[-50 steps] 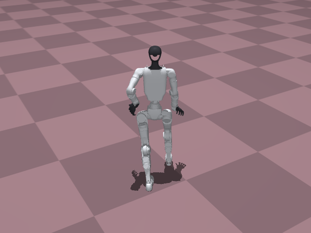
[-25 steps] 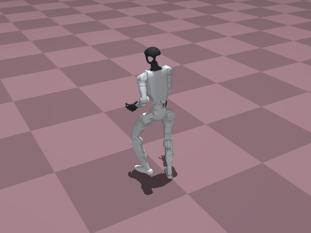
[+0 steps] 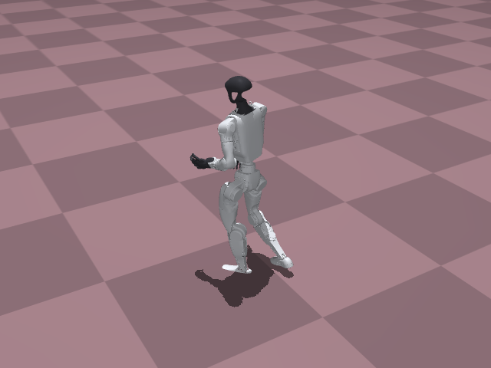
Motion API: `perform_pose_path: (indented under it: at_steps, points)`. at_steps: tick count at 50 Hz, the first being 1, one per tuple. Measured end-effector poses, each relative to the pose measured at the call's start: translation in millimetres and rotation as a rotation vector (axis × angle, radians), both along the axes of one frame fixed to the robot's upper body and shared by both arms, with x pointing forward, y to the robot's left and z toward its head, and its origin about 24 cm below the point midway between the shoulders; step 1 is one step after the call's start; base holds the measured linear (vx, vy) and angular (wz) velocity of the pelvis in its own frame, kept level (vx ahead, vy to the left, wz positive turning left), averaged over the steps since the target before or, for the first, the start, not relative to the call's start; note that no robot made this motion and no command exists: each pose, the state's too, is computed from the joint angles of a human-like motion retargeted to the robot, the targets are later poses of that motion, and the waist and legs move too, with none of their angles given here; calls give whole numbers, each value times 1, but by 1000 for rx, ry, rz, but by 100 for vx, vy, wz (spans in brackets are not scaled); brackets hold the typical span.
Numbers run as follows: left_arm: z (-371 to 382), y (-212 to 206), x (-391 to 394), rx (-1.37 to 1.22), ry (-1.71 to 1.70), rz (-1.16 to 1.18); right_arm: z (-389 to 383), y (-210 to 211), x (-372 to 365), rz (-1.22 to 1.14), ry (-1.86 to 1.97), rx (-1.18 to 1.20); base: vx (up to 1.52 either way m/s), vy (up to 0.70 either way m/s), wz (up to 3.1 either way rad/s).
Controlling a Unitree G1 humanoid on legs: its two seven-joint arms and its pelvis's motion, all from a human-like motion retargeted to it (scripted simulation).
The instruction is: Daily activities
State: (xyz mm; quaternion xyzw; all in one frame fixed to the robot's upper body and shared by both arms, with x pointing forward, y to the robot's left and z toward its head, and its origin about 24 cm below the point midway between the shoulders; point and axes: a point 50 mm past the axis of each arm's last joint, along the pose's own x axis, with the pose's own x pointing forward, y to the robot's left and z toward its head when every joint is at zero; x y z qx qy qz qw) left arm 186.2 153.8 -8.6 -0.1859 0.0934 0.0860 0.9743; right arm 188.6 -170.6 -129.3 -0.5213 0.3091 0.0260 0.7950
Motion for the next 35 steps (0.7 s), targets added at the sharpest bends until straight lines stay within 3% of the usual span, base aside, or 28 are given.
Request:
perform_pose_path:
  at_steps: [20,35]
  points:
    - [19,-7,3,170,-140,-142,4,19,8,320,-15,-122,26,-14,100]
    - [82,-58,29,256,-495,-371,10,-1,15,417,-45,-259,1,-6,12]
